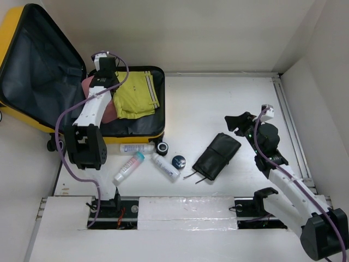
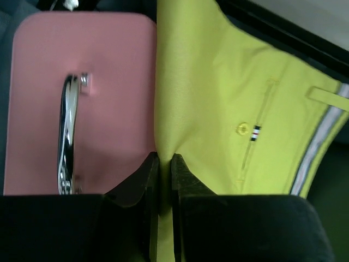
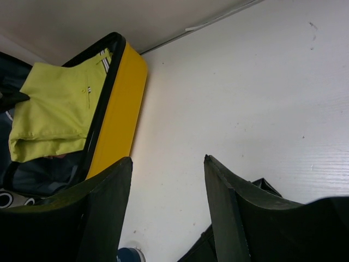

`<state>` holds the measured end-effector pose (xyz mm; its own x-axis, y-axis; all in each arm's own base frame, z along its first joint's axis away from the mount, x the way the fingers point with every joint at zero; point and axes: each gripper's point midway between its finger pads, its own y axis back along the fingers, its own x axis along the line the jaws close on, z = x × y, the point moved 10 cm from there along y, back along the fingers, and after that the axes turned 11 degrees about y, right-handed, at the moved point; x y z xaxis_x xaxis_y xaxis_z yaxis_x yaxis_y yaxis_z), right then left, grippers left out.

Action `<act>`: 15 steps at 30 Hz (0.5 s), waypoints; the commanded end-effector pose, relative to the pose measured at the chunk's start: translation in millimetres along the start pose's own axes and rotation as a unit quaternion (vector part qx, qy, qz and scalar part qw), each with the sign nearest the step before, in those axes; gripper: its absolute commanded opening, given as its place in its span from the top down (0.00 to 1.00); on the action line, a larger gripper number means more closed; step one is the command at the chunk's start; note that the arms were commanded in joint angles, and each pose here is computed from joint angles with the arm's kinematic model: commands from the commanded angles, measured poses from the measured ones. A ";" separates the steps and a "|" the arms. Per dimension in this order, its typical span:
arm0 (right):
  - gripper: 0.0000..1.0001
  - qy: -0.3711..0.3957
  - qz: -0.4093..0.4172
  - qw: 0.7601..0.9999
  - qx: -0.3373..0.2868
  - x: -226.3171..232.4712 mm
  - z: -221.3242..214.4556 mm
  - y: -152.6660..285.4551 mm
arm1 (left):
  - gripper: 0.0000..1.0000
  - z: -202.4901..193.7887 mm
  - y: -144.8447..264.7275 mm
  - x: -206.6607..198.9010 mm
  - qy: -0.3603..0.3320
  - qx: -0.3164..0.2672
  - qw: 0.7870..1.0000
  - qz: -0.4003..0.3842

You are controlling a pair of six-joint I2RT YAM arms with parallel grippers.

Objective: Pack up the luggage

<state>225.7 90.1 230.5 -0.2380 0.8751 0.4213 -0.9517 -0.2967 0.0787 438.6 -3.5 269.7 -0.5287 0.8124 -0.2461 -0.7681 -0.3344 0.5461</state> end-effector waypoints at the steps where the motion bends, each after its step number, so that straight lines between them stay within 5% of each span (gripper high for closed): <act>1: 0.39 0.009 0.019 0.999 -0.029 11.3 18.7 -2.3 | 1.00 18.2 48.5 1.7 0.043 -0.033 0.998 -0.027; 4: 0.39 0.014 0.025 0.999 -0.032 14.8 21.5 -0.7 | 0.97 15.9 68.1 9.3 0.058 -0.032 0.997 -0.041; 6: 0.39 0.014 0.025 0.999 -0.032 14.8 21.5 -0.7 | 0.78 15.9 78.4 13.1 0.071 -0.033 0.996 -0.042; 11: 0.39 0.015 0.031 0.999 -0.034 17.7 22.3 1.0 | 0.77 6.0 110.1 28.7 0.074 -0.028 0.994 -0.074; 15: 0.43 0.026 0.056 0.998 -0.018 23.0 20.8 -2.8 | 0.62 6.6 129.5 34.0 0.096 -0.034 0.990 -0.092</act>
<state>223.9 95.4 233.4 -0.2719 0.8736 0.4037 -0.9413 -0.3286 0.0771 336.1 -14.3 330.4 -0.4576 0.7762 -0.4337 -0.8562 -0.2531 0.4504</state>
